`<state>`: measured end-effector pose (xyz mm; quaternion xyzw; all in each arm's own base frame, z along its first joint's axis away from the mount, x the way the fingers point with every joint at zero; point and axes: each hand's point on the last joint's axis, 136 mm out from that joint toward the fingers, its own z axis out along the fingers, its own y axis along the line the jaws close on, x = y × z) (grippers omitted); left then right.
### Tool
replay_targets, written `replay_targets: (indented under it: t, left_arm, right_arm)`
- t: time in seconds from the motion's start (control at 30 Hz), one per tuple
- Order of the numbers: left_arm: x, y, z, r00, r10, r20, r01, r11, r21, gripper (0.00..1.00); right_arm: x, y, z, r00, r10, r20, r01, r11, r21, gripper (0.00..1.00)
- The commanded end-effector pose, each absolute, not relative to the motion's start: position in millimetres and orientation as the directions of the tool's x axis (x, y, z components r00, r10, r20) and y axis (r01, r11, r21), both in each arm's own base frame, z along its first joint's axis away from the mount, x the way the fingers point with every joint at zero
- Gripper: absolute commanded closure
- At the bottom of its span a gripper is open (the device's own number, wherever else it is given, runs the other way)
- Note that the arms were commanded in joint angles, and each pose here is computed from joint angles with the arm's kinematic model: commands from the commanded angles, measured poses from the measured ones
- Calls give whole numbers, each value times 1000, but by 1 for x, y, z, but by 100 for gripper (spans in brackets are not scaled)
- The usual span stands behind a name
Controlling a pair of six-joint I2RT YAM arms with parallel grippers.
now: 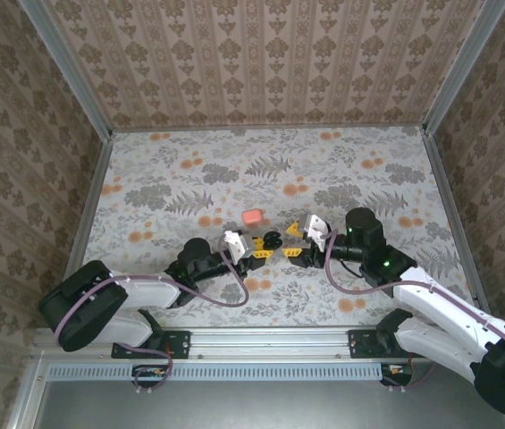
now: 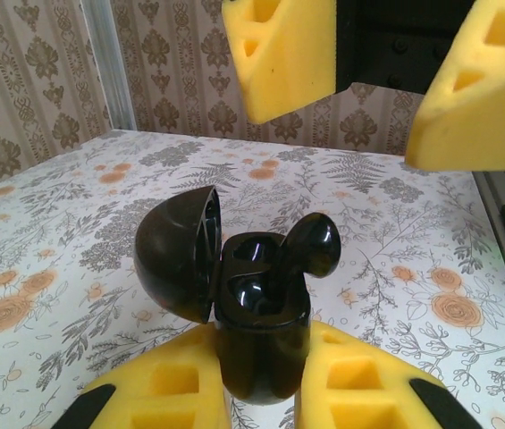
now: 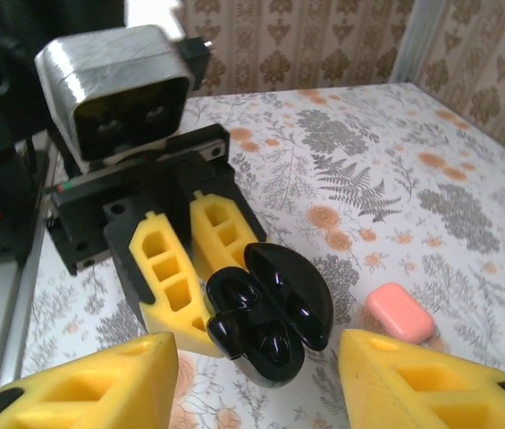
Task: Insert wireless bluetooth earbuds into charging case
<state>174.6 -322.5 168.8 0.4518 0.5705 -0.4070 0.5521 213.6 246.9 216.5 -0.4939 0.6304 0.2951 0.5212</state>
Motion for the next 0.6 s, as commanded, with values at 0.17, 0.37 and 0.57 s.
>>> replay_targets:
  t: [0.17, 0.37, 0.57]
  left_arm:
    - [174, -322, 186, 73, 26, -997, 967, 244, 77, 85]
    - [175, -321, 188, 69, 22, -997, 965, 253, 73, 85]
    - [177, -319, 189, 67, 25, -997, 962, 265, 71, 85]
  right_arm:
    - [209, 251, 200, 153, -385, -910, -942, 223, -252, 55]
    - [216, 255, 200, 149, -379, -913, -941, 230, -249, 63]
    - [217, 260, 201, 141, -363, -921, -947, 223, -233, 74]
